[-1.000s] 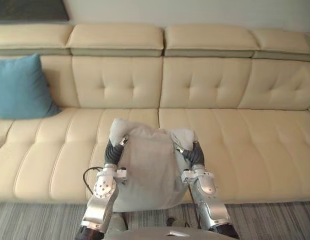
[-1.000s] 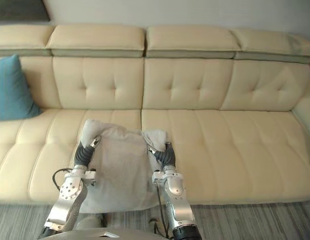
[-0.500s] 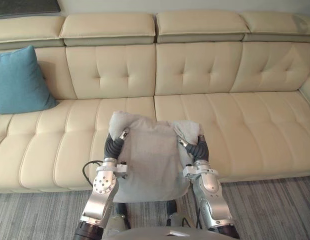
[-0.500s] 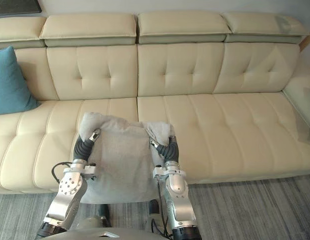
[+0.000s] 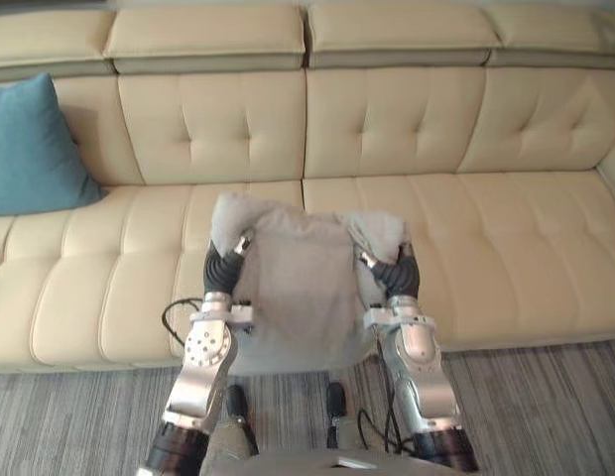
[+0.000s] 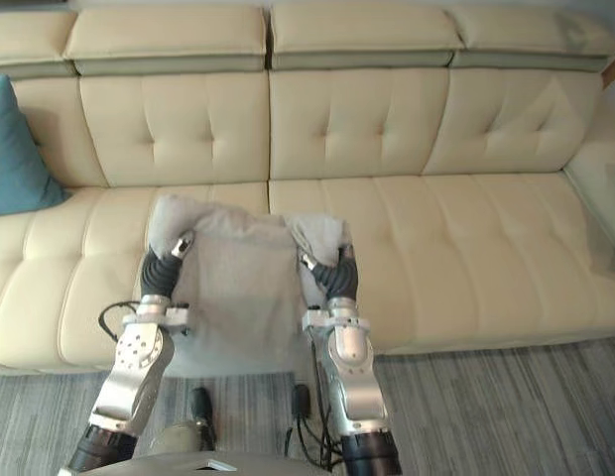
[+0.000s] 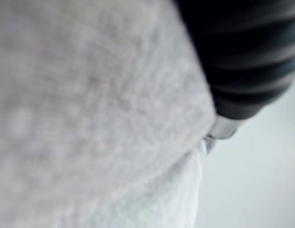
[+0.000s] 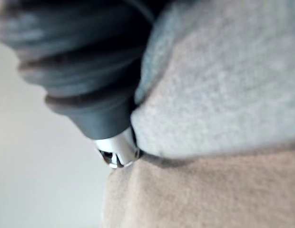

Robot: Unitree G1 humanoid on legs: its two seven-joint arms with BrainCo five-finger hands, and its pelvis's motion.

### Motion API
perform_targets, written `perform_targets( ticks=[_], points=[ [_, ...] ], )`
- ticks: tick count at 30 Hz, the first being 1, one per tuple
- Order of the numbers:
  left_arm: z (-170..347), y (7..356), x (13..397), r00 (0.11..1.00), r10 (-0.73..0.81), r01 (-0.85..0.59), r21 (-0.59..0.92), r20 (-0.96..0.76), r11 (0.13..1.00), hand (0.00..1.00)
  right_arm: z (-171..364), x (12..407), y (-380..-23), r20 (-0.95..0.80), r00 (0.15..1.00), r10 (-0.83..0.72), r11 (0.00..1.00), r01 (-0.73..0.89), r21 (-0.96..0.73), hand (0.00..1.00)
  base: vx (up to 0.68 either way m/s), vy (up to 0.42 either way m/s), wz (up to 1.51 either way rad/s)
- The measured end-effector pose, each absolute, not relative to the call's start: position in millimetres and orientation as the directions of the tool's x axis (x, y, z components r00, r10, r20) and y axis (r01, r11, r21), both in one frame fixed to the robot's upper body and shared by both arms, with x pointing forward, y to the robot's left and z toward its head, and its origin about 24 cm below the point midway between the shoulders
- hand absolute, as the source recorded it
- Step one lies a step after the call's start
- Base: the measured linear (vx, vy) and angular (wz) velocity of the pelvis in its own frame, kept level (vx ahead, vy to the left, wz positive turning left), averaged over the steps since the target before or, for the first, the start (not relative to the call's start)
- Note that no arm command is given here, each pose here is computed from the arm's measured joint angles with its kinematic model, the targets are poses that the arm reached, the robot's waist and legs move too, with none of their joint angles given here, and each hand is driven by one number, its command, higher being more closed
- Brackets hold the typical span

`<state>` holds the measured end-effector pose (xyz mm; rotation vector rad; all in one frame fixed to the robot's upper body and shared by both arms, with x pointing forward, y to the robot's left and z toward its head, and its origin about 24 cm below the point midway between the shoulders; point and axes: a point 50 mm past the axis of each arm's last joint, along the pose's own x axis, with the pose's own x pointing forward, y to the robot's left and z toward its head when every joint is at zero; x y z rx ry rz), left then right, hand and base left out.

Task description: Pick up cushions and gather them together orderly.

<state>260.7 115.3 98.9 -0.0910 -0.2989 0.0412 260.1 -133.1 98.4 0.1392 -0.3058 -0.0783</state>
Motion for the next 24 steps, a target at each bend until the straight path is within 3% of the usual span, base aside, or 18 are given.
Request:
perform_targets(
  ticks=[4, 6, 8, 11, 17, 24],
  points=[
    [149, 110, 293, 0.884, 0.090, -0.063, -0.074, 0.459, 0.995, 1.00, 152, 284, -124, 0.472, 0.869, -0.151, 0.983, 0.081, 0.165, 1.00, -0.06, -0.019, 0.02],
    [197, 110, 313, 0.796, 0.127, -0.091, -0.090, 0.592, 0.992, 1.00, 207, 299, -119, 0.627, 0.752, -0.201, 0.976, 0.104, 0.189, 1.00, -0.19, -0.048, 0.19],
    [214, 107, 318, 0.766, 0.124, -0.089, -0.087, 0.630, 0.992, 1.00, 224, 301, -120, 0.667, 0.709, -0.227, 0.971, 0.116, 0.208, 1.00, -0.17, -0.025, 0.34],
    [274, 98, 331, 0.652, 0.118, -0.087, -0.080, 0.749, 0.993, 1.00, 282, 300, -125, 0.786, 0.538, -0.304, 0.953, 0.162, 0.258, 1.00, -0.14, 0.018, 0.29],
    [354, 90, 335, 0.512, 0.111, -0.102, -0.068, 0.852, 0.992, 1.00, 349, 298, -127, 0.816, 0.335, -0.470, 0.880, 0.250, 0.404, 1.00, -0.05, -0.009, 0.08],
    [425, 75, 318, 0.391, 0.108, -0.077, -0.085, 0.914, 0.993, 1.00, 409, 283, -130, 0.787, 0.208, -0.582, 0.812, 0.201, 0.547, 1.00, 0.01, -0.039, 0.11]
  ],
)
